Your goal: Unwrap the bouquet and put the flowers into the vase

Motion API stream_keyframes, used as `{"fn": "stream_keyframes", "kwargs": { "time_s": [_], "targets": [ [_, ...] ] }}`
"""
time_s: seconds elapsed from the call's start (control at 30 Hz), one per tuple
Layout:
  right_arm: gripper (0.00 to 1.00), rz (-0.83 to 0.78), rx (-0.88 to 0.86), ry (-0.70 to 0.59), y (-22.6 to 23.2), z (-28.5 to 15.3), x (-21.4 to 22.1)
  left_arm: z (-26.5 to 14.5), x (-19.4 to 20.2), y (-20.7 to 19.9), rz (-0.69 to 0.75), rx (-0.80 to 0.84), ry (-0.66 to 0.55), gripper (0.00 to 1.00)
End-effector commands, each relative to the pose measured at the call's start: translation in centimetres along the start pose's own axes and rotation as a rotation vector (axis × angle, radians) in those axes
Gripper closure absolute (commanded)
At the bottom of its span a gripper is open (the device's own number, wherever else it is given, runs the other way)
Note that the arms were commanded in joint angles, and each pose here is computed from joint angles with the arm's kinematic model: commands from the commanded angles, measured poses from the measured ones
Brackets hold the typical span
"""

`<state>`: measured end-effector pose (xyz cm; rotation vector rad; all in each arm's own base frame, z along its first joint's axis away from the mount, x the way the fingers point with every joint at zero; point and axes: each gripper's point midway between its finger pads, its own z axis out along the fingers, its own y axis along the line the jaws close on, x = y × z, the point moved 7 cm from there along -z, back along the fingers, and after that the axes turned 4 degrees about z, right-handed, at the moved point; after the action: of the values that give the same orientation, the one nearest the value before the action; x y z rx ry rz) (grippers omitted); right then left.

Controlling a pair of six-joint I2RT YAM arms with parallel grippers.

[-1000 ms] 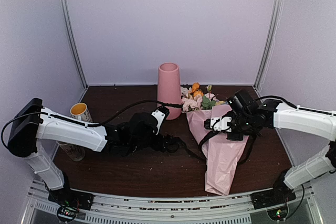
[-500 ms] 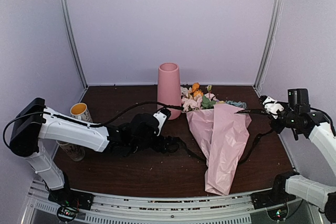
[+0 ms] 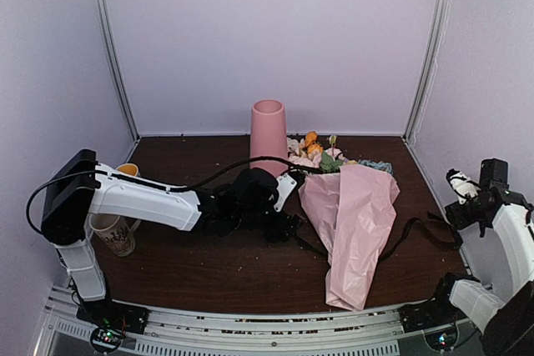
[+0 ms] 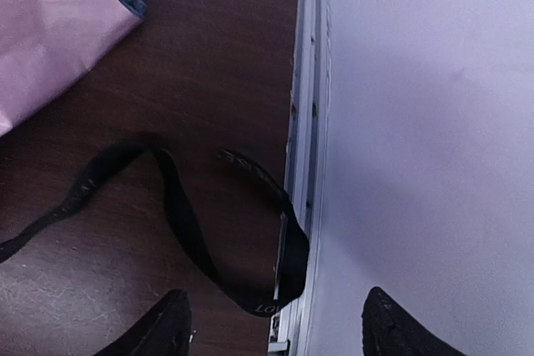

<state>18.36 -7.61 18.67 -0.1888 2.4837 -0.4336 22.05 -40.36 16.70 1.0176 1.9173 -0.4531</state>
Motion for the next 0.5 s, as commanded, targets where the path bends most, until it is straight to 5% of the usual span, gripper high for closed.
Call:
{"fn": "stream_keyframes", "kwargs": {
  "time_s": [0.0,0.23,0.47],
  "targets": [
    [0.26,0.022,-0.163,-0.222,1.2,-4.6,-2.8,2.0,-0.8,-1.7,0.051,0.104,0.015,0.18],
    [0.27,0.05,-0.292,-0.365,1.7,-7.1,-6.1,5.1,-2.5,-3.9,0.068,0.245,-0.026,0.3],
    [0.29,0.037,-0.374,-0.457,2.3,-9.0,-7.0,5.8,-5.8,-8.1,0.16,0.432,-0.09,0.79]
  ]
}}
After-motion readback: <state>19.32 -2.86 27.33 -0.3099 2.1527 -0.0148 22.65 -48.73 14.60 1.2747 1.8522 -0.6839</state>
